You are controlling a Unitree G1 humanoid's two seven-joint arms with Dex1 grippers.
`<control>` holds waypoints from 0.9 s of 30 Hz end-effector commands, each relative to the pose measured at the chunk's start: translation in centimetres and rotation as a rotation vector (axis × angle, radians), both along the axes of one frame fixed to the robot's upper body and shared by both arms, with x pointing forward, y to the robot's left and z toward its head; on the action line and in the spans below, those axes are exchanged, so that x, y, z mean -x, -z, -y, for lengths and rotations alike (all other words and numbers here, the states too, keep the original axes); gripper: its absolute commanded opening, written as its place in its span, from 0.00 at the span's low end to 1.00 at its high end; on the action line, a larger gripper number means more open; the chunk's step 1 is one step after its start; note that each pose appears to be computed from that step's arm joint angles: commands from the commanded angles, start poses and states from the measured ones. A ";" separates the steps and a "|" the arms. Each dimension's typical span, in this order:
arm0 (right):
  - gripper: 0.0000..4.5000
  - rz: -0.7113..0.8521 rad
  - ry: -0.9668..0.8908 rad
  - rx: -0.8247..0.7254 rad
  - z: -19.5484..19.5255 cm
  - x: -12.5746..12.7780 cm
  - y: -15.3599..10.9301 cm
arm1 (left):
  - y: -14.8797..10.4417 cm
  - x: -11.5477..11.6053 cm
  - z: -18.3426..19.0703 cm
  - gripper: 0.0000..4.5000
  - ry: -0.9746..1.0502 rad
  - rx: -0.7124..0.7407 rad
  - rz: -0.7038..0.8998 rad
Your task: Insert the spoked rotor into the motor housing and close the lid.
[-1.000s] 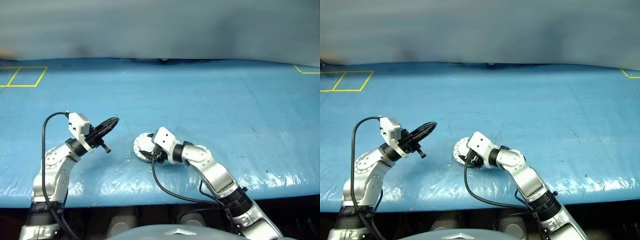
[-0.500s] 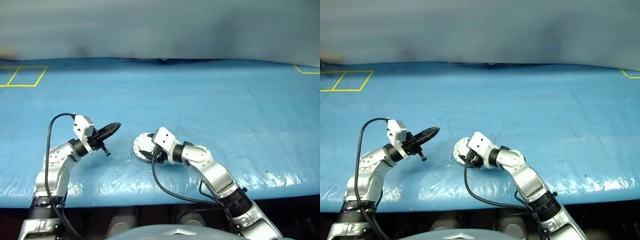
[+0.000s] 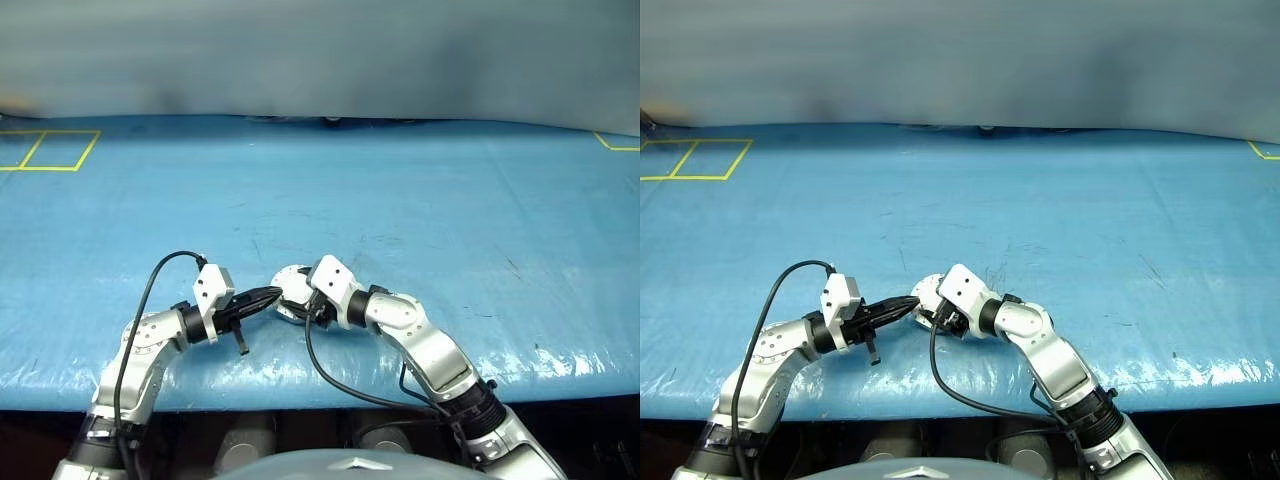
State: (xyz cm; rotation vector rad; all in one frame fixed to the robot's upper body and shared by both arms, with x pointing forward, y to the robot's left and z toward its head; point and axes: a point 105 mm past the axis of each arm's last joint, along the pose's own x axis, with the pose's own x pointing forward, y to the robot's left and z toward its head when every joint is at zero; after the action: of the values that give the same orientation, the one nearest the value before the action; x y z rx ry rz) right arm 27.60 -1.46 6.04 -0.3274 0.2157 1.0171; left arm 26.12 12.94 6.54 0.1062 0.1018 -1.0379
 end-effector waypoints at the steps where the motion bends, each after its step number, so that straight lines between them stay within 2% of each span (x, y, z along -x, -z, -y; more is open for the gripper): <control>1: 0.67 -0.062 0.077 0.079 1.8 -0.3 2.4 | -0.1 -0.7 -0.3 0.01 -0.012 -0.019 0.031; 6: 0.67 -0.059 0.076 0.078 1.8 -0.3 2.3 | 0.5 -1.1 -0.4 0.01 -0.011 -0.011 -0.001; 18: 0.67 -0.064 0.069 0.082 1.7 0.1 2.5 | 1.8 0.2 0.5 0.01 0.031 -0.006 -0.043; 27: 0.67 -0.055 0.110 0.047 1.7 -0.3 2.0 | 1.8 -1.9 0.2 0.01 0.048 -0.053 -0.045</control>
State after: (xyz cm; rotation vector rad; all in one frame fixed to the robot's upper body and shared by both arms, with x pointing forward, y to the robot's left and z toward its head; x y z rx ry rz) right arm 27.93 -1.99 6.13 -0.3185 0.2103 0.9590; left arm 27.77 12.75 4.92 0.1162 0.1617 -1.0890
